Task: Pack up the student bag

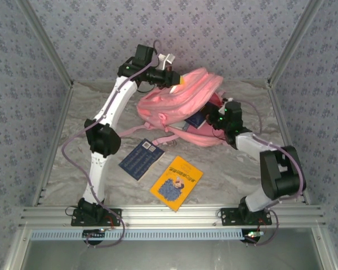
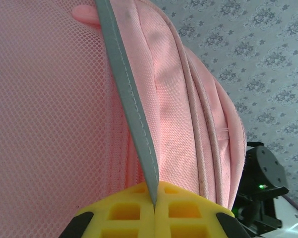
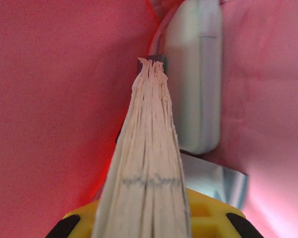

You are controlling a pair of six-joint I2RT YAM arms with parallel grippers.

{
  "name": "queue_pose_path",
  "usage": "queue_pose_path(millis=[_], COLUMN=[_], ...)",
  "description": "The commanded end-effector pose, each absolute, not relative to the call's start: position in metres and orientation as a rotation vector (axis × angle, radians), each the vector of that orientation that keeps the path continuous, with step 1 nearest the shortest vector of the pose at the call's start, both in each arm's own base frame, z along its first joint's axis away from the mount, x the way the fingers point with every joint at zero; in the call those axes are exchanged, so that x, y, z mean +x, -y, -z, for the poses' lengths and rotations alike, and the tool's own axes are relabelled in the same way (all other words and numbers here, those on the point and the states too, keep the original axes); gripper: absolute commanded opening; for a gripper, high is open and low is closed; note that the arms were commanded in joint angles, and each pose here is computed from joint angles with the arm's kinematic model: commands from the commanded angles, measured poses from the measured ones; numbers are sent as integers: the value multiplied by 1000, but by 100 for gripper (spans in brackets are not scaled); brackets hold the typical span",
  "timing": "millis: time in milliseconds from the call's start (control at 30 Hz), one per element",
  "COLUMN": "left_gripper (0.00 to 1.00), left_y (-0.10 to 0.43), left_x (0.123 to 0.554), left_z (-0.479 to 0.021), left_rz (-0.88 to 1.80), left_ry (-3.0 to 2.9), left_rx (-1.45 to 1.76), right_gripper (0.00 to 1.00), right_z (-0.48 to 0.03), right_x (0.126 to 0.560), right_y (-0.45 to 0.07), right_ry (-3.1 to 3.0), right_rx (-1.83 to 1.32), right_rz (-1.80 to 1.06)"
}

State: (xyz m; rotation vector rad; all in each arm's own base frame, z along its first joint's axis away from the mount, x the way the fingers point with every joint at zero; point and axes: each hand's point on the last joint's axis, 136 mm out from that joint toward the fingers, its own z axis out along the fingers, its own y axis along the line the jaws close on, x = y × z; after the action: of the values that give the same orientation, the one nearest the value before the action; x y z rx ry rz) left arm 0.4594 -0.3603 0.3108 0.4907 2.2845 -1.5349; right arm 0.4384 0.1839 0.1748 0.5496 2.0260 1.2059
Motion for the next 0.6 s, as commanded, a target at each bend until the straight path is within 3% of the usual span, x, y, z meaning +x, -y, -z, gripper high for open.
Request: queue_pose_path(millis=[0,133,233,467,567], left_gripper=[0,0,0,0,0], left_y=[340,337,333,323,320], left_x=[436,440,446,459,465], left_z=[-405,-404,-402,-399,-396], left_rz=[1581,1602,1612,1616,1603], left_ry=[-2022,-2014,-2015,-2022,-2031], left_rx=[617,611,592,536,508], right_gripper=[0,0,9,67,82], right_z=[-206,-184,-164,-154,-153], right_x=[465,486,497,499,491], right_y=[-211,-240,-257,-271,-254], right_ry=[-1910,-1964,-2042,-2149,-2172], right_rx=[446,435,417,293,296], right_rz=[-1254,-1299,-1258,-1066,-995])
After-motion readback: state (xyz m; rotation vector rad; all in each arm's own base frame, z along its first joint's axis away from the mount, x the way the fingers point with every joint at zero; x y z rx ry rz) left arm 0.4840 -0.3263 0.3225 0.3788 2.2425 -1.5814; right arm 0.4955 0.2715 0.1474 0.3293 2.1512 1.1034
